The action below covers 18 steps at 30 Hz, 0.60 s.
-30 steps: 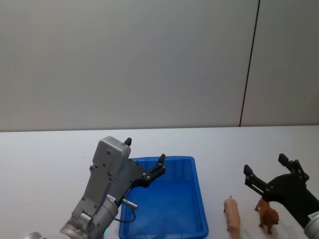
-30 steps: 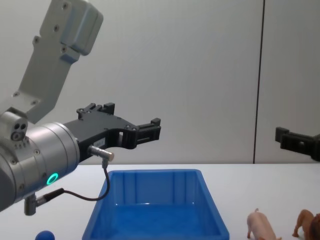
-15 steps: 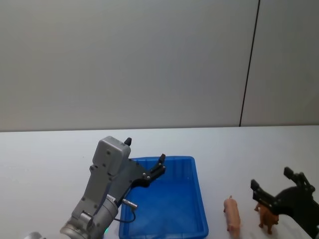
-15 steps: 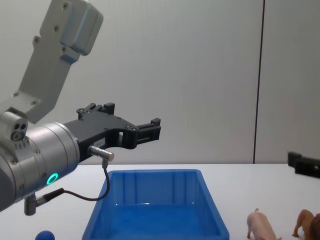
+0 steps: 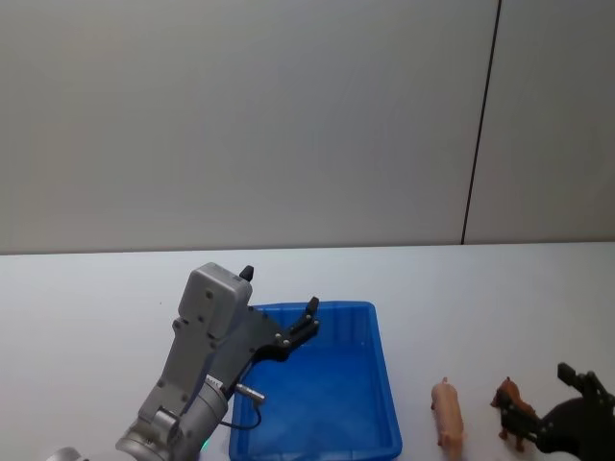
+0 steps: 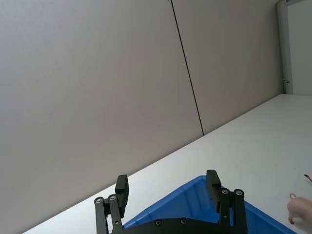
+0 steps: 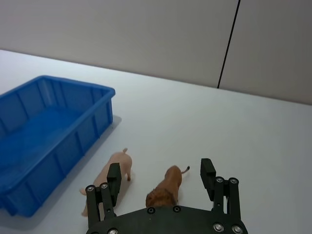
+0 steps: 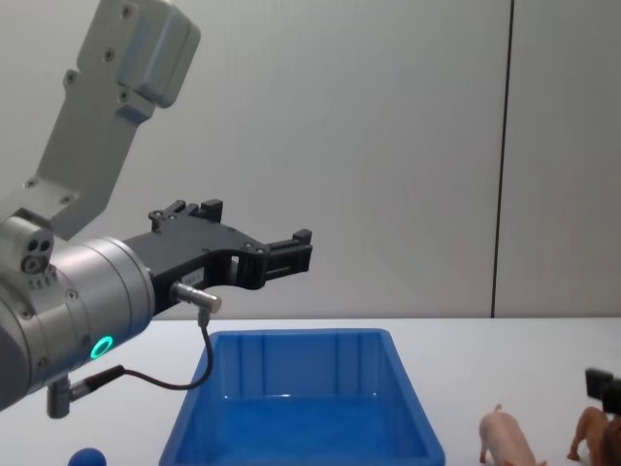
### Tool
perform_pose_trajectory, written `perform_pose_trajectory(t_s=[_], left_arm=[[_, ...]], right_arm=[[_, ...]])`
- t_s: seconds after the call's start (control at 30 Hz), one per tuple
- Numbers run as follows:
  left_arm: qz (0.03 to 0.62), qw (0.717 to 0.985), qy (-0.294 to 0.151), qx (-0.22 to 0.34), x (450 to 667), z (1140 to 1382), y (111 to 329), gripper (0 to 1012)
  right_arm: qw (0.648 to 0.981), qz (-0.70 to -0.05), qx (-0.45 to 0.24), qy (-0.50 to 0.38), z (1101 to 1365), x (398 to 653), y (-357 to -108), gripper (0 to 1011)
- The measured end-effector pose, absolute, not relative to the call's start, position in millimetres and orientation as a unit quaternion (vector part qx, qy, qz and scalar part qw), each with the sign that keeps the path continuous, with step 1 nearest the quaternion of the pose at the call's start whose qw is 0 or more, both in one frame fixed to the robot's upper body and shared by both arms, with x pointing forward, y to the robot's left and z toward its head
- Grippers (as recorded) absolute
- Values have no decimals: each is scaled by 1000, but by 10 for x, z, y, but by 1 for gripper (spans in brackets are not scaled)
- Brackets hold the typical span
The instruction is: Pick up the two dolls from the table and place them into the box.
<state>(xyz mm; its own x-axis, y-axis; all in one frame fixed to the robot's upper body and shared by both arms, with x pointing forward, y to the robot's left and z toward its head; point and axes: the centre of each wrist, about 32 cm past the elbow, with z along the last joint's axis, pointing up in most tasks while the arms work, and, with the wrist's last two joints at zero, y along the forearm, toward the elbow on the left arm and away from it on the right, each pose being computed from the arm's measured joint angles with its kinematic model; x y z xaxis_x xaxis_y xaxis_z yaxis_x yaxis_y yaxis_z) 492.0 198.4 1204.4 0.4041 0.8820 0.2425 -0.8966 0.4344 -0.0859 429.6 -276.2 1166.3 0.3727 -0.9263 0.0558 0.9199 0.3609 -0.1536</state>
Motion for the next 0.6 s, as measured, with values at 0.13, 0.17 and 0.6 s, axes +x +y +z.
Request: perform_pose_trajectory(t_s=[0.13,0.17,0.6], left_arm=[[531,837,-126,29,4920,12044,1984,1002],[531,837,-126,29,4920,12044,1984,1002],[531,837,-126,29,4920,12044,1984,1002]], right_arm=[[823,-559,-94,32,11599,4290,-2785,1001],[823,-559,-96,34,11588,4290,-2787,1001],[820,-555,-127,61,11414,4340,-2782,1001]])
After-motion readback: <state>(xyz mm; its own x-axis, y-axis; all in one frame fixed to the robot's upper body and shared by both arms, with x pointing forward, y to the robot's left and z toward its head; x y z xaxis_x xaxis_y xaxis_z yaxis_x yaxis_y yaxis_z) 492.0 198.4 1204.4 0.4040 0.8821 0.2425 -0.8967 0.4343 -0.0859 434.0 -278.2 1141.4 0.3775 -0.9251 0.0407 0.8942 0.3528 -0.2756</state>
